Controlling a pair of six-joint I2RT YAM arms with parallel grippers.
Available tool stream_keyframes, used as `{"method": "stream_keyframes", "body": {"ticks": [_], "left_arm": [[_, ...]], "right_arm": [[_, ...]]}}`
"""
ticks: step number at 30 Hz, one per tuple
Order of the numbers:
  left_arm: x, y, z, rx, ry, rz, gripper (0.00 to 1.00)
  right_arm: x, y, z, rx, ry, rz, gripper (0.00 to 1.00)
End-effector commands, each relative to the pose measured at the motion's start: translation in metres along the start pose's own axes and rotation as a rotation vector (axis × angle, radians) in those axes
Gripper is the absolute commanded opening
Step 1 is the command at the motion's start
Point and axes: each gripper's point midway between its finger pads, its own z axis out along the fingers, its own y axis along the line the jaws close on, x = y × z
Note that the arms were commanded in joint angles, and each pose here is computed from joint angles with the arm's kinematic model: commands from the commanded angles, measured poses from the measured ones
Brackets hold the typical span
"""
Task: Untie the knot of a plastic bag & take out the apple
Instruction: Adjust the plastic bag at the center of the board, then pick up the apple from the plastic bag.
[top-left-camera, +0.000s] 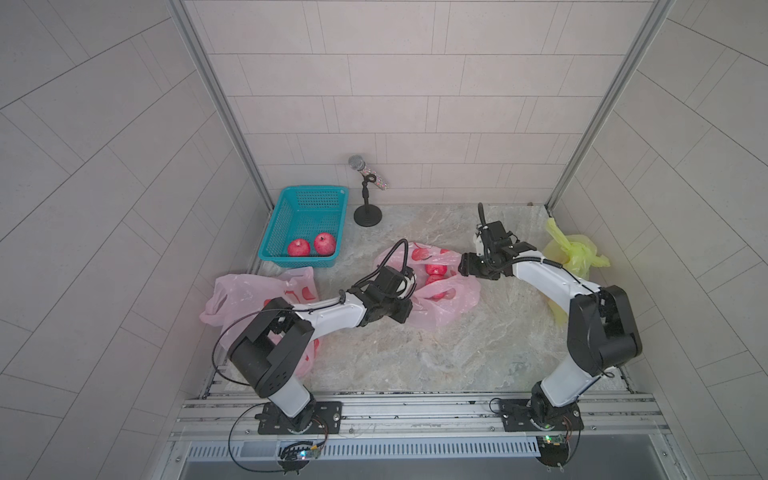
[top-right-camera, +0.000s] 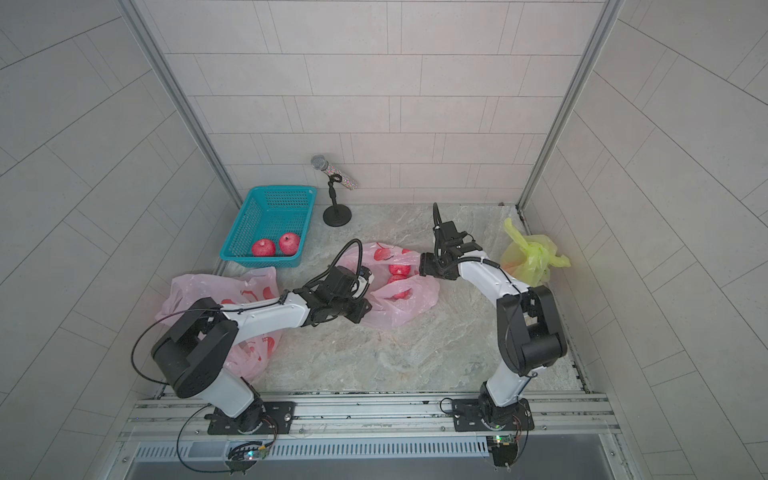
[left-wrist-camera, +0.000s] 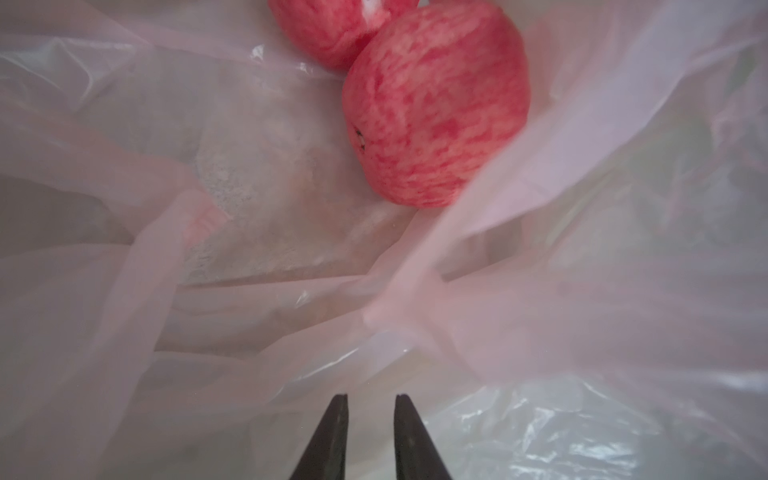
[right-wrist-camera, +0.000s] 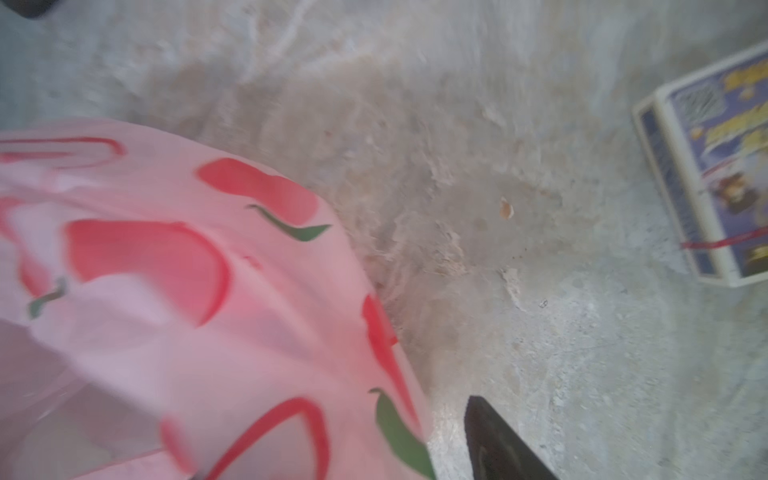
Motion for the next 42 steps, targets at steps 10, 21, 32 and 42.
{"method": "stream_keyframes", "body": {"ticks": [10, 21, 32, 42], "left_arm": [[-0.043, -0.015, -0.015, 0.063, -0.129, -0.014, 0.28], [-0.048, 0.000, -0.026, 0.064, -0.177, -0.085, 0.28], [-0.060, 0.017, -0.030, 0.068, -0.241, -0.154, 0.28], [-0.090, -0.014, -0.020, 0.167, -0.265, -0.095, 0.34]], "right_arm": [[0.011, 0.086, -0.046, -0.111, -0.011, -0.317, 0.96], [0.066, 0.124, -0.014, -0.262, 0.182, -0.458, 0.97], [0.106, 0.102, -0.030, -0.232, 0.327, -0.520, 0.31], [0.131, 0.056, -0.033, -0.113, 0.357, -0.411, 0.18]]}}
